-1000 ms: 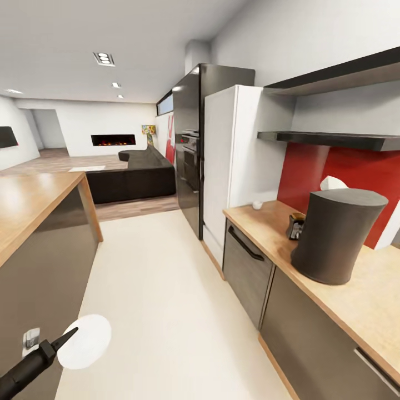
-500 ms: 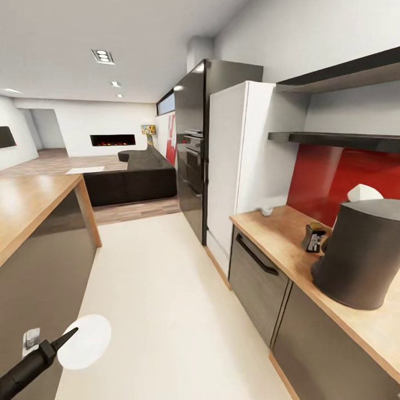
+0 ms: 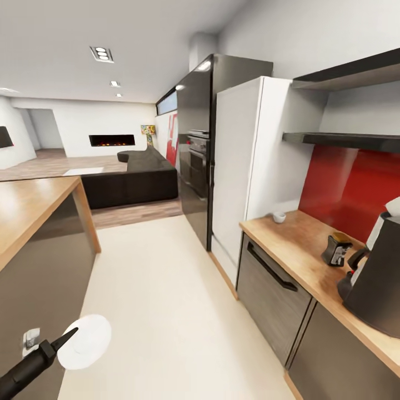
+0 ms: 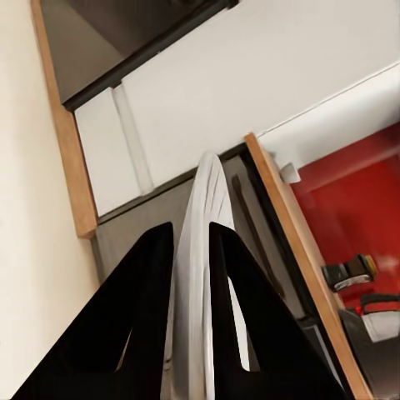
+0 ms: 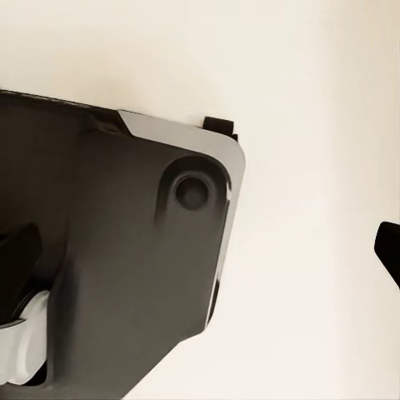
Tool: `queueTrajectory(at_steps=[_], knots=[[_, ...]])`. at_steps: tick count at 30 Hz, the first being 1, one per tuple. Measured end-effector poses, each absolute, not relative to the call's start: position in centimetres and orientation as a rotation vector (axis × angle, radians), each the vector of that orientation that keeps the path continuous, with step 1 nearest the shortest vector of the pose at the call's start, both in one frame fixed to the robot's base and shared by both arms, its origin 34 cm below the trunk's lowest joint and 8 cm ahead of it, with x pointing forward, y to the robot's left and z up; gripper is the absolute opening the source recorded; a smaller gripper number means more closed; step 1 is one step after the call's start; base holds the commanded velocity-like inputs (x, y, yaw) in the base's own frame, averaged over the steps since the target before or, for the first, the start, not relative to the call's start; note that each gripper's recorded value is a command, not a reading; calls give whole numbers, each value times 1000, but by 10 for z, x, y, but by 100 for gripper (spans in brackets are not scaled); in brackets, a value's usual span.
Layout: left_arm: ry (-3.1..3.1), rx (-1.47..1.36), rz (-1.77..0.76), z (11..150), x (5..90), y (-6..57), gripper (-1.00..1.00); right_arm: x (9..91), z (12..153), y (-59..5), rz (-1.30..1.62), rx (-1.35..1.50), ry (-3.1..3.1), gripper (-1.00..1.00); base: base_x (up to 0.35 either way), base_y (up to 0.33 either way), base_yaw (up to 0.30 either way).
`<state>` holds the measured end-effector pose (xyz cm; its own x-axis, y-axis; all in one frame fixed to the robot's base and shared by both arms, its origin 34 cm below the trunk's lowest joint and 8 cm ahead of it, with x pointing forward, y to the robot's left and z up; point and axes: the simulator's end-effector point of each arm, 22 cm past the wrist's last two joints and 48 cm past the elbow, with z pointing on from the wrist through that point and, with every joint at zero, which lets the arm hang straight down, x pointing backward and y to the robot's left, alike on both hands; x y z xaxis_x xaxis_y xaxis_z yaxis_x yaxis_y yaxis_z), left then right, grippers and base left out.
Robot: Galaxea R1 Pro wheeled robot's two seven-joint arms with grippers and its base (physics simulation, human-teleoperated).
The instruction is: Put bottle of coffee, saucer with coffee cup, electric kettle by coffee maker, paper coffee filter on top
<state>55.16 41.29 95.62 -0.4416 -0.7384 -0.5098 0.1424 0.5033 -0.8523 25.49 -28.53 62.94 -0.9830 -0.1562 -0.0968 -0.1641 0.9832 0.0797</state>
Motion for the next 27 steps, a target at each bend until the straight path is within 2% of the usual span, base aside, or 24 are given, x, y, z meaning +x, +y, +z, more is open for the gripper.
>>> queueTrajectory(at_steps=[27], knots=[[1747,-504,-1101,956,552,413,-100,255,630,-287,132,-245,3039,100,301,167,-255]])
